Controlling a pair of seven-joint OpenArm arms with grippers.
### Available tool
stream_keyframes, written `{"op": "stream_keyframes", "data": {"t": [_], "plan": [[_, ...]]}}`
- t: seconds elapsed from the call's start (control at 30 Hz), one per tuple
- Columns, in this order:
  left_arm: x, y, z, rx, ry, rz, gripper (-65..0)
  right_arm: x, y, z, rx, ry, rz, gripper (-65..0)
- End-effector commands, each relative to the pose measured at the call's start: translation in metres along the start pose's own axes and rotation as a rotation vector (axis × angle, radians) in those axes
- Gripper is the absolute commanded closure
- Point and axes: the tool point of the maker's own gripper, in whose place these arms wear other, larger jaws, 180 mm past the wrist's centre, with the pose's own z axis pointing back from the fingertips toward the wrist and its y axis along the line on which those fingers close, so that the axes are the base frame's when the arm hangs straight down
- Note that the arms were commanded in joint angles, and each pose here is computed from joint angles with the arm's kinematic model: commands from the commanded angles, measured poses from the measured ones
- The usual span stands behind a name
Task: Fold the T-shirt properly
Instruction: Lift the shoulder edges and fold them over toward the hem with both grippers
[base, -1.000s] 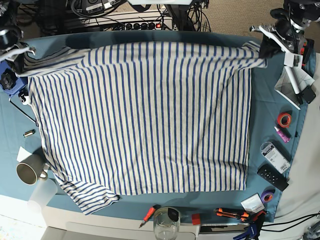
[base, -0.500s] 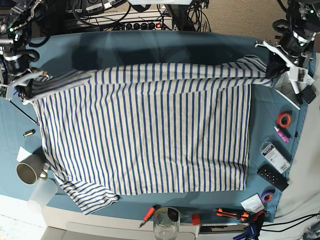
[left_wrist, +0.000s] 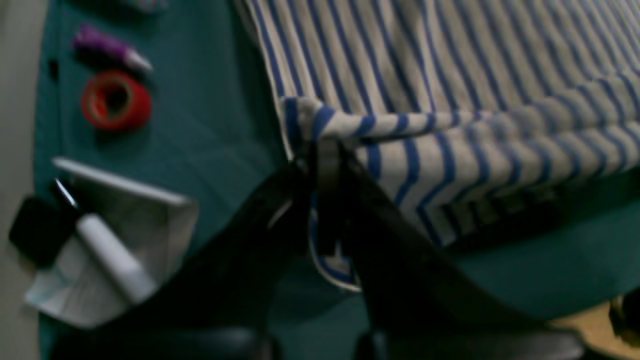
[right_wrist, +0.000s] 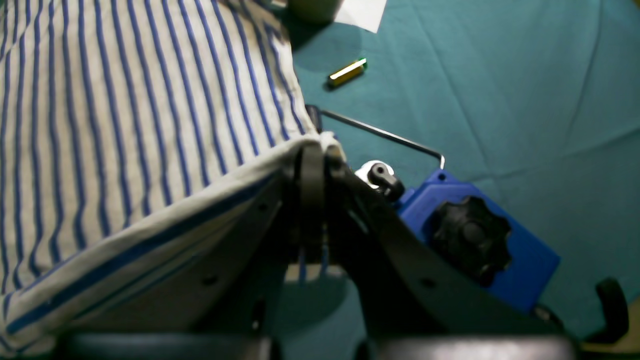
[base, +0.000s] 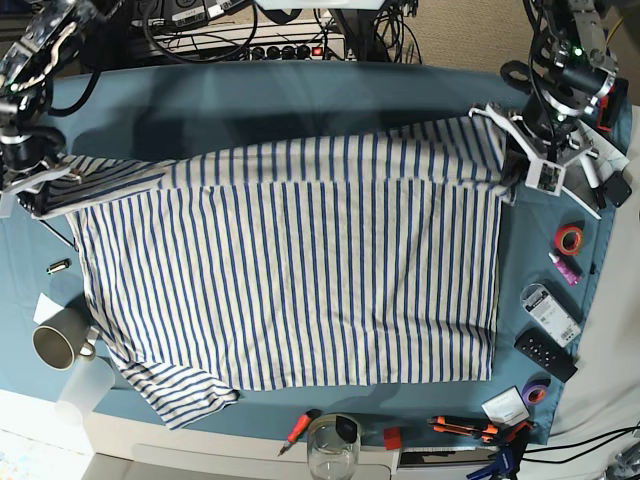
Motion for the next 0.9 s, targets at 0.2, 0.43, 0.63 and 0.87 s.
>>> {"op": "stream_keyframes", "data": {"t": [0.2, 0.43, 0.63, 0.87], "plan": [[0.019, 0.017, -0.025, 0.005, -0.058, 0.027, 0.0, 0.021, -0.018, -0.031, -0.005, -0.029, -0.060, 0.0], [0.039, 0.032, -0.049, -0.024, -0.096, 0.021, 0.0, 0.019, 0.020, -0.072, 0.075, 0.040, -0.001, 0.0], [0.048, 0.045, -0.070, -0.019, -0.101, 0.061, 0.0, 0.032, 0.039, -0.106, 0.122, 0.067, -0.047, 0.0], [0.061, 0.029, -0.101, -0.088, -0.087, 0.050, 0.0, 0.032, 0.045, -0.134, 0.149, 0.116, -0.137, 0.0]]}}
